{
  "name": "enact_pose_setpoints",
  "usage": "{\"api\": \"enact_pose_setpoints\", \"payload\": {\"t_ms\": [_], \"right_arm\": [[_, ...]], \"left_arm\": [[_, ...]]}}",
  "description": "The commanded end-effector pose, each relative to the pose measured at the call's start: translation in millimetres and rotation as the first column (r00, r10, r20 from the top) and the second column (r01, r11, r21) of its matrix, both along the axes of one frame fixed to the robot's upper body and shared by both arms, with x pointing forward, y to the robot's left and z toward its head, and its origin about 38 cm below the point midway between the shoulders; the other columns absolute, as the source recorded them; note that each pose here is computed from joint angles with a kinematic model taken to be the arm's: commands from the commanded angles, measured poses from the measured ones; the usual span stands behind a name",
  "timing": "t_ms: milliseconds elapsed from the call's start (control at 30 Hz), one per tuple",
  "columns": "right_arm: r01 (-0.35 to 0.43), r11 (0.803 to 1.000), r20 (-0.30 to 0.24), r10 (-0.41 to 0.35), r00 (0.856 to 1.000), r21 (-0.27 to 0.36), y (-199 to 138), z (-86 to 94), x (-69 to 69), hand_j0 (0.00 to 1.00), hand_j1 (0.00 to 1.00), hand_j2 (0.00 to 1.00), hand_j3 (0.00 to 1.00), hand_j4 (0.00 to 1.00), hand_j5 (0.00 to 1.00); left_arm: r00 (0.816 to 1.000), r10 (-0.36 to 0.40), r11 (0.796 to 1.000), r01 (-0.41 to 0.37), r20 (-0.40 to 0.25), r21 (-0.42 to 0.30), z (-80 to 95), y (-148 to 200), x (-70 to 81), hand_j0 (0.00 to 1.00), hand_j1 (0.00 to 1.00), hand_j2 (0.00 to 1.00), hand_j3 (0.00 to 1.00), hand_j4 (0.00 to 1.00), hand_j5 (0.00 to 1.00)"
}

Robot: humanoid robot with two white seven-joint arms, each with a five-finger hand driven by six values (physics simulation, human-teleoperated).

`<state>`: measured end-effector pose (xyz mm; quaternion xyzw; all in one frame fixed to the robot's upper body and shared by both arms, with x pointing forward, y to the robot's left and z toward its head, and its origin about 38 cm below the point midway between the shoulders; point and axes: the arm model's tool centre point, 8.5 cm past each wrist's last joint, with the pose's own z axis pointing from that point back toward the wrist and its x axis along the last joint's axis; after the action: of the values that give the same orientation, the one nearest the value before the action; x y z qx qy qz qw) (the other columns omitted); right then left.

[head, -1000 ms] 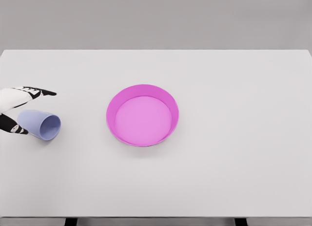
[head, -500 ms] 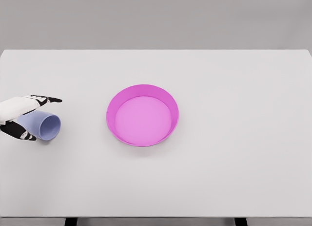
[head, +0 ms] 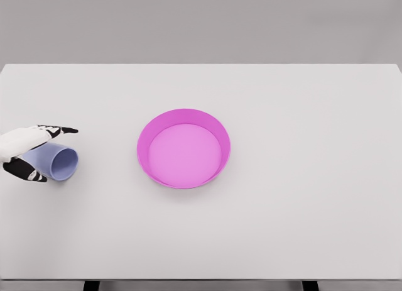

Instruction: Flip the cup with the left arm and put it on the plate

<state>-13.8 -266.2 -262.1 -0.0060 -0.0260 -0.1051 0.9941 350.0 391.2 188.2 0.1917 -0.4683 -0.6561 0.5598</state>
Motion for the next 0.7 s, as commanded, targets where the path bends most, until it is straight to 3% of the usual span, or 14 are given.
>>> {"api": "enact_pose_setpoints", "payload": {"t_ms": [0,667], "right_arm": [[0.000,1.000,0.000,0.000,1.000,0.000,0,0.0,0.0,1.00,1.00,1.00,1.00,1.00,1.00],[0.000,1.000,0.000,0.000,1.000,0.000,0,0.0,0.0,1.00,1.00,1.00,1.00,1.00,1.00]], "left_arm": [[1.000,0.008,1.000,-0.008,0.002,0.011,-2.0,0,0.7,1.00,1.00,1.00,1.00,1.00,1.00],[0.999,0.039,0.999,-0.039,-0.006,0.022,-18.5,1,2.6,1.00,1.00,1.00,1.00,1.00,1.00]]}}
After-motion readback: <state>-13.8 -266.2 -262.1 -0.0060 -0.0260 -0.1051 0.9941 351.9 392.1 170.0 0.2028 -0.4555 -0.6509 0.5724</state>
